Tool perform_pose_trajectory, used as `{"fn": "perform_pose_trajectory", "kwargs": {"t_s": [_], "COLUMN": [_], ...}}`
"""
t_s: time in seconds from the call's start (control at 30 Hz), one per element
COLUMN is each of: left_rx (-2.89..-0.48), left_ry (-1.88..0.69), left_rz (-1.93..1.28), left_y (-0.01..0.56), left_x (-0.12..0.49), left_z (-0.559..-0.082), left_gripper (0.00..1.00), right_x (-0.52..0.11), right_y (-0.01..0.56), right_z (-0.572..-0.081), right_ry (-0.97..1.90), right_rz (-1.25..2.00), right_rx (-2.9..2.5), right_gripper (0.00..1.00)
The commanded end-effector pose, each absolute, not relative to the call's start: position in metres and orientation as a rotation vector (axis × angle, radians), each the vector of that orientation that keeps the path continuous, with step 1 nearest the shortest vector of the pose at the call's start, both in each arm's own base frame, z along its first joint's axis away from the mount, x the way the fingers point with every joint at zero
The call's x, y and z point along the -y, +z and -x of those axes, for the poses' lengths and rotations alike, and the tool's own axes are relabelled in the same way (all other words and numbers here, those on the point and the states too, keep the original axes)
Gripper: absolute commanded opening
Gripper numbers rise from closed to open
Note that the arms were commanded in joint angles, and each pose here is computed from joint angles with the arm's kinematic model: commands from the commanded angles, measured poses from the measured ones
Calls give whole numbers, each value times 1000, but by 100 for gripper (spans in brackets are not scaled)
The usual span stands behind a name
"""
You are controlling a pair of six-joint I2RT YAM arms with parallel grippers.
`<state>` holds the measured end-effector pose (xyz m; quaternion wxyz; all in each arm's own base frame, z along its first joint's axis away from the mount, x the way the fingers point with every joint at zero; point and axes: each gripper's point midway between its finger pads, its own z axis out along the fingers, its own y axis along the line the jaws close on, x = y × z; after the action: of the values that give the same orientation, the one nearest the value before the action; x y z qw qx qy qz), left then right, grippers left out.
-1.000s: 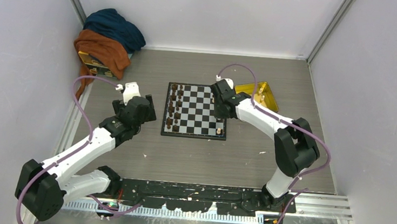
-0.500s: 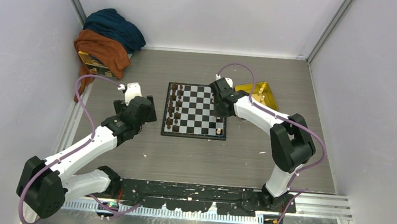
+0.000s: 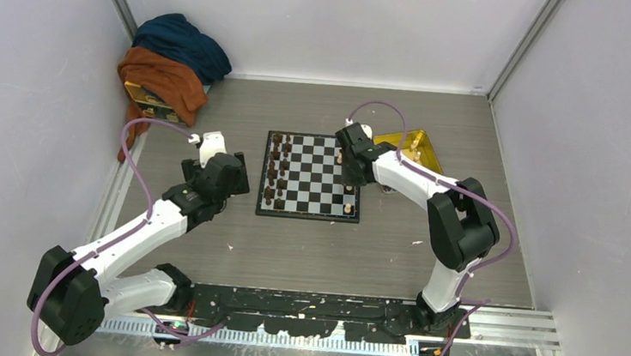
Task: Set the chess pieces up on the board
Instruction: Place the chess piece on the chessboard.
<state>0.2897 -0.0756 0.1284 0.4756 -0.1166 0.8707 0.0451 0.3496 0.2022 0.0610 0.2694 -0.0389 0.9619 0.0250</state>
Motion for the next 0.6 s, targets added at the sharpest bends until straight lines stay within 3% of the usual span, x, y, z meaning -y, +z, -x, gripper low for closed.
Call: {"fn": "perform_pose_trajectory", "kwargs": {"t_s": [0.0, 0.17, 0.4, 0.57], "left_rx": [-2079, -2077, -2078, -2078], "left_ry": [87, 86, 84, 85], "left_rz": [313, 314, 313, 312], "left_y": [141, 141, 141, 141], "left_x": [79, 79, 79, 79], "left_z": [-297, -297, -297, -297], "left_gripper": [100, 100, 100, 100], "right_x": [-210, -210, -210, -211], "right_y": [78, 78, 80, 84], "right_z": [-362, -361, -362, -363], "right_ry": [110, 107, 107, 110], "right_rz": [97, 96, 103, 106], "right_rx": [-2551, -2558, -2557, -2552], "right_gripper": [1, 5, 29, 32]}}
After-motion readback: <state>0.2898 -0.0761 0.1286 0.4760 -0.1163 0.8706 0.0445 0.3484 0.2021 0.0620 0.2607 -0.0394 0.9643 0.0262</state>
